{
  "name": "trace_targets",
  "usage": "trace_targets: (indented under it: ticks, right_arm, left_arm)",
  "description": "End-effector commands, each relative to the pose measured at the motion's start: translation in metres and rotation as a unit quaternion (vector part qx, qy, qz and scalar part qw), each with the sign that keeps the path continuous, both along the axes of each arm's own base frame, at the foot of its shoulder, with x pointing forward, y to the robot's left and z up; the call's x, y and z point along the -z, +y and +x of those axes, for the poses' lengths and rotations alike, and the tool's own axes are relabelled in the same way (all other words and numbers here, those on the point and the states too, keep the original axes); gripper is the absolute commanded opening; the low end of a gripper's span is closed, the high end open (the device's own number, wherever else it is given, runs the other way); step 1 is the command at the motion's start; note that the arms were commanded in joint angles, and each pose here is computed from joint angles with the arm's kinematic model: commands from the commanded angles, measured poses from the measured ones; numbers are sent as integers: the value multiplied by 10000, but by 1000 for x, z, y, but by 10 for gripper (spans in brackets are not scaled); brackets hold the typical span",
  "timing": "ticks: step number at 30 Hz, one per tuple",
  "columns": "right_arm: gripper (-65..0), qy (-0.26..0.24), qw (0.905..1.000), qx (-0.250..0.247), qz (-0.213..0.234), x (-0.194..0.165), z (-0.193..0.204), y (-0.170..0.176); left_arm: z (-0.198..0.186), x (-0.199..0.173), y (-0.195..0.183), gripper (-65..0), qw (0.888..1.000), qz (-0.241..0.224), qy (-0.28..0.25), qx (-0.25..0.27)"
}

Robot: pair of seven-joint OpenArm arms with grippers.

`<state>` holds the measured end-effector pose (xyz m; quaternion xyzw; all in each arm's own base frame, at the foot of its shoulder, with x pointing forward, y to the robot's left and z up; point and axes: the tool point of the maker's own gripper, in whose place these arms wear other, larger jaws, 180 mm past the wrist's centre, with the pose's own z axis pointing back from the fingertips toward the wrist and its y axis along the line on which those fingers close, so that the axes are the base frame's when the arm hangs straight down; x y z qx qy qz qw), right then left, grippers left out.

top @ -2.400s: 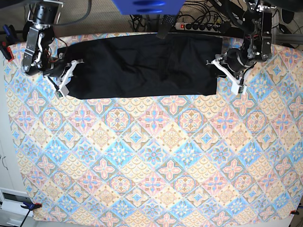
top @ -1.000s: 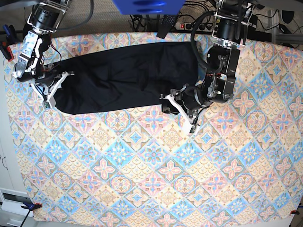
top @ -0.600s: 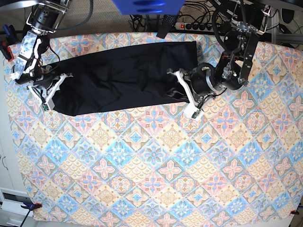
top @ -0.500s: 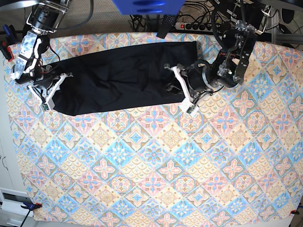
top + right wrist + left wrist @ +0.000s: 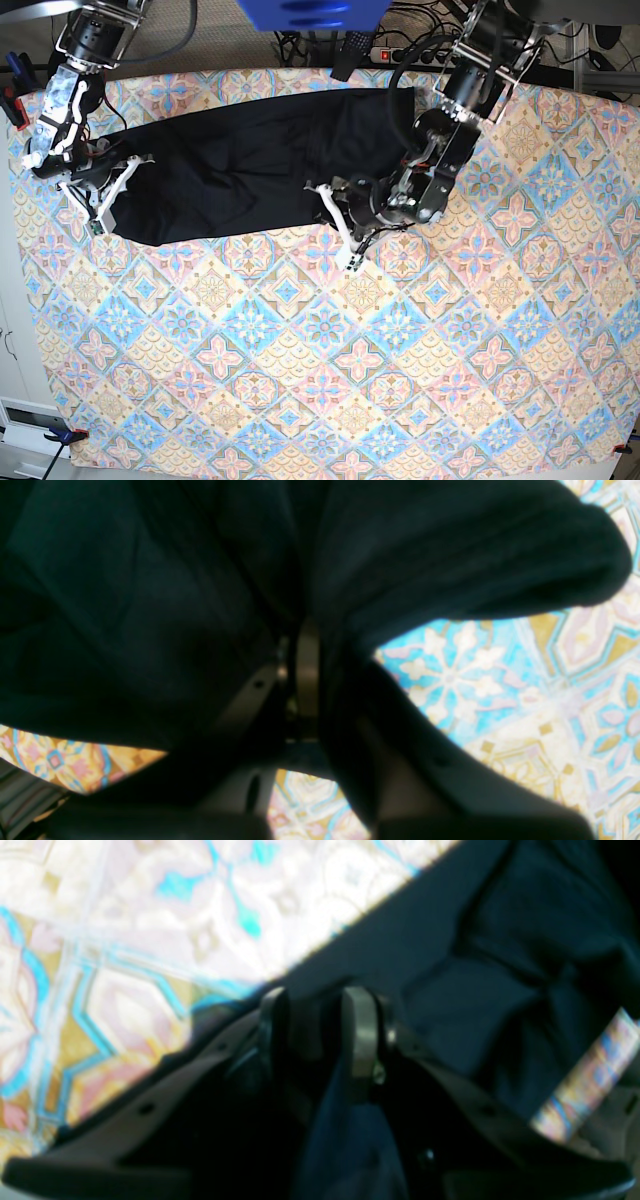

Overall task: Fold the T-shirt properly
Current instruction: 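Fold the strip in half, bringing the right gripper's end onto the left gripper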

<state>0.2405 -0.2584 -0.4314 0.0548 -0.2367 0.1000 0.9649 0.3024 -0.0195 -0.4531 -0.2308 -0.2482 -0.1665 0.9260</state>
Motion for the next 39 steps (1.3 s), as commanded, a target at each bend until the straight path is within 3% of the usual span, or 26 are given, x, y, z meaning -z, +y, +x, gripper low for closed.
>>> trace_targets:
  ticks: [1, 5, 10, 15, 19, 27, 34, 39]
  right_arm:
    - [-648, -240, 9997, -26, -50, -13, 11, -5]
    - [-648, -277, 9996, -48, -75, -16, 13, -4]
    - [-648, -169, 9994, -157, -245, -19, 0, -3]
    - [-648, -661, 9935, -891, -237, -46, 18, 52]
    - [-648, -722, 9864, -1467, -137, -49, 8, 94]
    - [-648, -691, 9694, -2334, 313, -45, -4, 168]
    - [-648, -784, 9533, -2880, 453, -51, -10, 204]
    - [-648, -1013, 9377, -3284, 512, -65, -9, 230]
  left_arm:
    - [12, -12, -5, -482, 9996, -138, -234, -29]
    - [18, -17, 2, -482, 9987, -192, -441, -164]
    - [34, -66, 63, -482, 9885, -304, -1167, -909]
    - [24, -93, 140, -482, 9676, -246, -1548, -1981]
    - [1, -91, 177, -482, 9582, -55, -1511, -2428]
    - [-58, -67, 201, -482, 9684, 509, -1056, -2200]
    - [-107, -43, 173, -482, 9887, 736, -520, -1198]
    - [-116, -23, 169, -482, 9908, 782, -234, -1082]
